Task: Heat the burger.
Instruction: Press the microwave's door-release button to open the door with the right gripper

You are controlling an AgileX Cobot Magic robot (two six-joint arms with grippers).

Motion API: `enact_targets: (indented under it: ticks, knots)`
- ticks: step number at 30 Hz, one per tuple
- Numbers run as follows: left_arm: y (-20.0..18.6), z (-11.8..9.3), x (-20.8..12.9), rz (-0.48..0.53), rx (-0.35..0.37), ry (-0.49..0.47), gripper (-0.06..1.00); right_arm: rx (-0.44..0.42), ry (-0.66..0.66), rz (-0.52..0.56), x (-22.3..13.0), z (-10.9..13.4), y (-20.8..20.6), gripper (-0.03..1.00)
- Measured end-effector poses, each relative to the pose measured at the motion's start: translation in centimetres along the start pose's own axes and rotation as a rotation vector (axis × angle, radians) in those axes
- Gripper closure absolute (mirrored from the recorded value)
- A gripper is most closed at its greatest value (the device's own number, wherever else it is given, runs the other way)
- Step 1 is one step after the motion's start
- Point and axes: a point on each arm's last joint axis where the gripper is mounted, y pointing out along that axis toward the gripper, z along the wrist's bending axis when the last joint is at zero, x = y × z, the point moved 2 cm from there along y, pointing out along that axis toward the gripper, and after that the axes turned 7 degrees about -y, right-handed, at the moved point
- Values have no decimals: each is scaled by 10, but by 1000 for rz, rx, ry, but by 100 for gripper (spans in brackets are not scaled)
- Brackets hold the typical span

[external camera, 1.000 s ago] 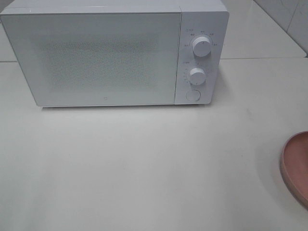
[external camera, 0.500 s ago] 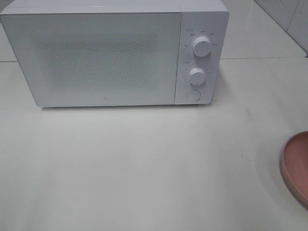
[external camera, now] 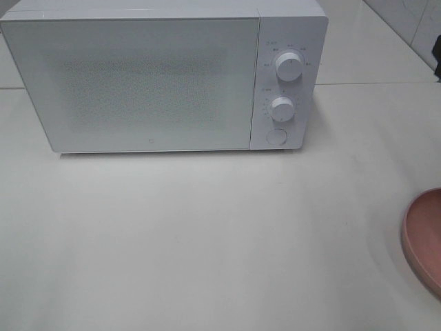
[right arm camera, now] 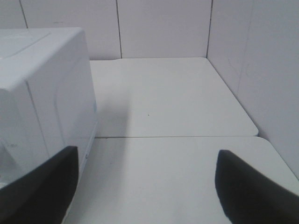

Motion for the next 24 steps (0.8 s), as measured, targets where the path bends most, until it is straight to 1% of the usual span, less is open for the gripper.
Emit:
enact_targets:
  ticks: [2,3,4,6,7,9,10,12,13,15,17,18,20,24]
  knots:
    - [0,0,0,0,0,0,-5,40,-44,-4,-7,11,1,21]
    - [0,0,0,0,0,0,-5,40,-44,-4,-7,11,1,21]
    - [0,0,0,0,0,0,-5,57,-46,-1,-11,19,2,21]
    - [0,0,0,0,0,0,-5,64,-40,5,-14,22,3,21]
    - [0,0,0,0,0,0,-5,74,-33,16,-19,28,3,21]
    - [0,0,0,0,0,0,-5,78,-29,20,-21,31,4,21]
    - [0,0,0,0,0,0,-5,94,-28,33,-25,38,4,21]
    - [0,0,0,0,0,0,-5,102,-28,39,-26,42,5,21]
    - [0,0,0,0,0,0,-5,116,-34,51,-29,48,6,21]
    - [0,0,0,0,0,0,-5,125,-38,57,-31,52,6,21]
    - [0,0,0,0,0,0,-5,146,-38,83,-36,61,7,21]
    - [0,0,0,0,0,0,-5,146,-38,83,-36,61,7,21]
    - [0,0,0,0,0,0,-5,168,-31,92,-40,74,7,21]
    - [0,0,0,0,0,0,-5,182,-22,93,-43,83,6,21]
